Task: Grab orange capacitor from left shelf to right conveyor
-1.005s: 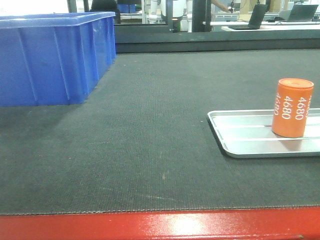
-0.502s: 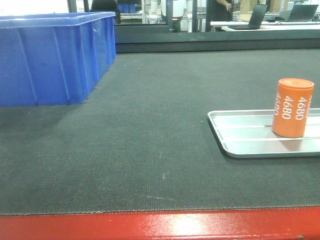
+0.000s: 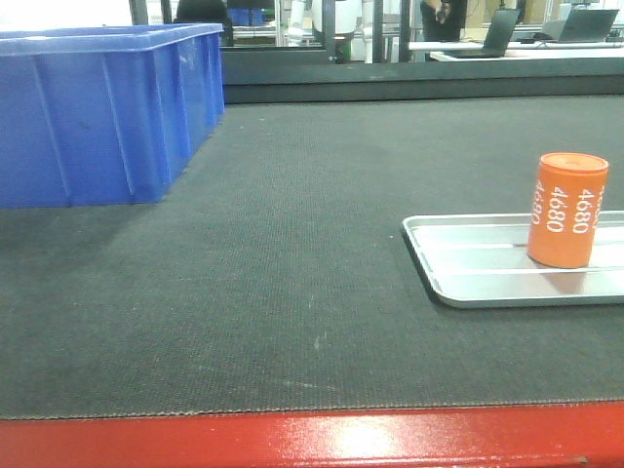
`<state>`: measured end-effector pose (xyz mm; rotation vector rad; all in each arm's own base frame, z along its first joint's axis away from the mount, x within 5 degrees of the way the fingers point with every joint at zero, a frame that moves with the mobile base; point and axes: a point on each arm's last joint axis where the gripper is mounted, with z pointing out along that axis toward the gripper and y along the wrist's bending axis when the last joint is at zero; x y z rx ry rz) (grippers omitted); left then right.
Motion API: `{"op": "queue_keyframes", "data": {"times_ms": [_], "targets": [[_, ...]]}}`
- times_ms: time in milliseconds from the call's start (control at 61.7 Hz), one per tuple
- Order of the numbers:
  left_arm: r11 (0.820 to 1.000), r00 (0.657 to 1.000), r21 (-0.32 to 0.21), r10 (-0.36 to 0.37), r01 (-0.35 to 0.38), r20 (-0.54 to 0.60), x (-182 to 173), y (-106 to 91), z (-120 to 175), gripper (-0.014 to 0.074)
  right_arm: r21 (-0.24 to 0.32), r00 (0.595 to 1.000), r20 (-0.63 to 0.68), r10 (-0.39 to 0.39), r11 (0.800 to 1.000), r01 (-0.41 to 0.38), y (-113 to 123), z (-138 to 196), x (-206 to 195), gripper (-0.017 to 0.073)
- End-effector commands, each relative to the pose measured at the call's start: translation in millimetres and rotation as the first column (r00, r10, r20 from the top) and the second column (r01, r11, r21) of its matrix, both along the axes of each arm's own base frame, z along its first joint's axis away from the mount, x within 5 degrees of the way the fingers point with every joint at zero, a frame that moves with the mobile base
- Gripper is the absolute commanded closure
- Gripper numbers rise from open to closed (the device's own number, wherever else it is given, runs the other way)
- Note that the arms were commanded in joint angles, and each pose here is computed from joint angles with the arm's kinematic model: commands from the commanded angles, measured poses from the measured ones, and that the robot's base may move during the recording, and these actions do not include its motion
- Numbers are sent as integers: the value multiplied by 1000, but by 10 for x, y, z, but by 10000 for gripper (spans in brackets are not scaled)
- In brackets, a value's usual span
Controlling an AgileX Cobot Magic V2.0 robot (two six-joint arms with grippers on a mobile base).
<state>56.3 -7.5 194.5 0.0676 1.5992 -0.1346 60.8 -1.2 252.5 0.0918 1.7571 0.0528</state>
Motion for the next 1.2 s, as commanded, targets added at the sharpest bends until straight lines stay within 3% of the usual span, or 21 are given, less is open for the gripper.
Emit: {"op": "queue_keyframes", "data": {"times_ms": [0, 292, 1183], "targets": [[1000, 995, -17, 8, -7, 95, -8, 7, 91, 720, 2, 989, 141, -39, 999, 39, -21, 15, -24, 502], [1000, 995, -17, 8, -7, 95, -8, 7, 91, 720, 0, 959, 278, -55, 998, 57, -31, -451, -22, 502], [1000, 995, -17, 8, -7, 95, -8, 7, 91, 720, 0, 957, 286, -55, 998, 57, -28, -447, -58, 502]]}}
